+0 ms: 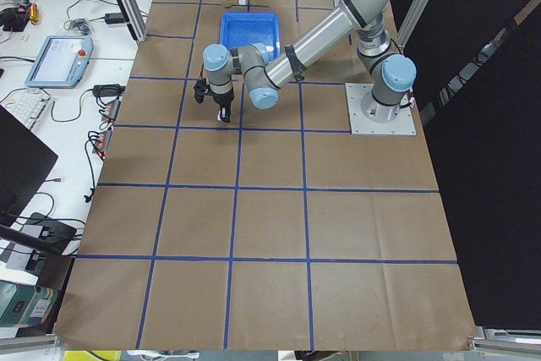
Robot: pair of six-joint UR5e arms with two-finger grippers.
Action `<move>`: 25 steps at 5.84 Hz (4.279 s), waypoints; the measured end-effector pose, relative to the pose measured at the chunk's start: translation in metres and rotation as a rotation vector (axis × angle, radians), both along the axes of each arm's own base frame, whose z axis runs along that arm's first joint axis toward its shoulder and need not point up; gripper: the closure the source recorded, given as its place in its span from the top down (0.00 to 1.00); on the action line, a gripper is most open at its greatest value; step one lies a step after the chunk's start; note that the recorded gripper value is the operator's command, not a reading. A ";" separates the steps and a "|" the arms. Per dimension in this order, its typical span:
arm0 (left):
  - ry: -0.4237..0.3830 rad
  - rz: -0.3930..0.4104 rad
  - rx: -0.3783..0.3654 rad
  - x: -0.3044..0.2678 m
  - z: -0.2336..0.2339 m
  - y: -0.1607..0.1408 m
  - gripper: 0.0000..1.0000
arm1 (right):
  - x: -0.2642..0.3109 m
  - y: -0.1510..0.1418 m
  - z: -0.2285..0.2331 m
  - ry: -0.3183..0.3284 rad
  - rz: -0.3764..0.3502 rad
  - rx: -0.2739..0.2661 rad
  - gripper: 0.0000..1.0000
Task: Assemble white blocks and place on blue tray
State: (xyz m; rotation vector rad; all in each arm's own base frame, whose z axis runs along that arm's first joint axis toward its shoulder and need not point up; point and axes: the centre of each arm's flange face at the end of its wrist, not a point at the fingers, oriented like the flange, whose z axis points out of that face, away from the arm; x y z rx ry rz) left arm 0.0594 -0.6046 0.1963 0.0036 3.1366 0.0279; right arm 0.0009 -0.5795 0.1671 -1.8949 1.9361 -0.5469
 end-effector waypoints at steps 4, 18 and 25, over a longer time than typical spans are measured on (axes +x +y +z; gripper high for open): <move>-0.011 -0.295 -0.034 -0.179 0.069 0.028 0.00 | 0.005 0.002 -0.011 -0.007 0.008 0.020 0.53; 0.044 -1.337 -0.058 -0.372 0.086 0.099 0.99 | -0.002 -0.050 0.001 -0.035 0.020 -0.060 0.28; 0.018 -0.575 -0.030 -0.241 0.283 0.149 0.99 | 0.174 -0.018 0.062 -0.034 0.091 -0.030 0.28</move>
